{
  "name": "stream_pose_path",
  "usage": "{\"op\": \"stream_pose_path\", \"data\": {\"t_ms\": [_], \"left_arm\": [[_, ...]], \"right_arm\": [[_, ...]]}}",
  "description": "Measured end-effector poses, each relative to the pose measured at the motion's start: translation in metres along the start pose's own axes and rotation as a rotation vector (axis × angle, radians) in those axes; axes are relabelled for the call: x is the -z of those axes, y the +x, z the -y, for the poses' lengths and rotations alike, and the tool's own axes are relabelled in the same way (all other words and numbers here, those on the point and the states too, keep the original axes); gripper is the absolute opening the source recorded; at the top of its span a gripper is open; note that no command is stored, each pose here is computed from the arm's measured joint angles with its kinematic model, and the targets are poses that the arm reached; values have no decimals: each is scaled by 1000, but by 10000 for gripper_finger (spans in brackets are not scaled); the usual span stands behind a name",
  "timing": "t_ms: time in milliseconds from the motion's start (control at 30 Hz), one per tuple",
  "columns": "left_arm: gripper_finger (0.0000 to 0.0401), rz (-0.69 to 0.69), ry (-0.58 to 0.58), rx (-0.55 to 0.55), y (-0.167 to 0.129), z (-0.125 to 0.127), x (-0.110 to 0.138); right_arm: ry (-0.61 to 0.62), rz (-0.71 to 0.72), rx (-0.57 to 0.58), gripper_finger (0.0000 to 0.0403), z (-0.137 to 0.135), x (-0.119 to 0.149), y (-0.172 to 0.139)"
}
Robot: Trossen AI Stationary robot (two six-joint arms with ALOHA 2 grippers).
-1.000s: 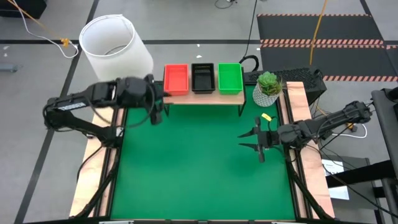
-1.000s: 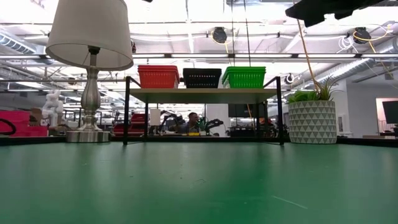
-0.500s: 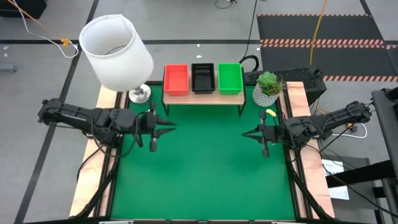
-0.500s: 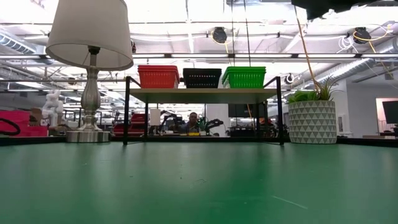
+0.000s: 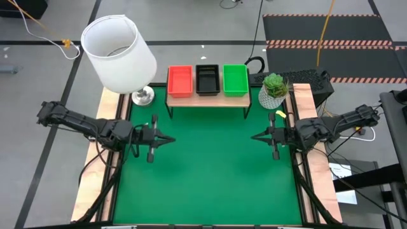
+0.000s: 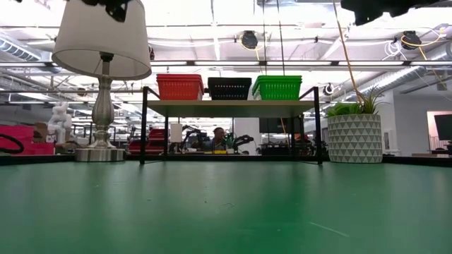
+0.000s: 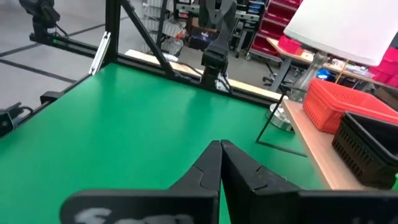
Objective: Stack baskets on shelf by color
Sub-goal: Return to Home Position
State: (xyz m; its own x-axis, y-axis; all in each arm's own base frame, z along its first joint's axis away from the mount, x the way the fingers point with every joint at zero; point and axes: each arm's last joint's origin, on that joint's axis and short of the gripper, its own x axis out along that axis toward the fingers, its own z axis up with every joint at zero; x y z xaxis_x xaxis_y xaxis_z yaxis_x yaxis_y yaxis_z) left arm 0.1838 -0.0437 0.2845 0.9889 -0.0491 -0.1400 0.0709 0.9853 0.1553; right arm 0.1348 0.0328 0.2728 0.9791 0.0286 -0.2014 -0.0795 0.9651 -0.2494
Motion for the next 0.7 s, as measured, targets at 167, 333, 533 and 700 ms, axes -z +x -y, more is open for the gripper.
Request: {"op": "stream_pose_path", "data": {"t_ms": [167, 333, 533, 700], "left_arm": [[13, 51, -17, -1, -5, 2, 21], [4, 96, -24, 25, -10, 4, 45], [6, 135, -55, 50, -17, 4, 63], [9, 137, -53, 50, -22, 4, 72]], "right_arm": [[-10, -8, -1, 1, -3, 10, 4], [-43, 29, 9, 1, -5, 20, 6], [-33, 64, -14, 0, -5, 26, -1], [-22, 84, -10, 0, -4, 35, -4]]}}
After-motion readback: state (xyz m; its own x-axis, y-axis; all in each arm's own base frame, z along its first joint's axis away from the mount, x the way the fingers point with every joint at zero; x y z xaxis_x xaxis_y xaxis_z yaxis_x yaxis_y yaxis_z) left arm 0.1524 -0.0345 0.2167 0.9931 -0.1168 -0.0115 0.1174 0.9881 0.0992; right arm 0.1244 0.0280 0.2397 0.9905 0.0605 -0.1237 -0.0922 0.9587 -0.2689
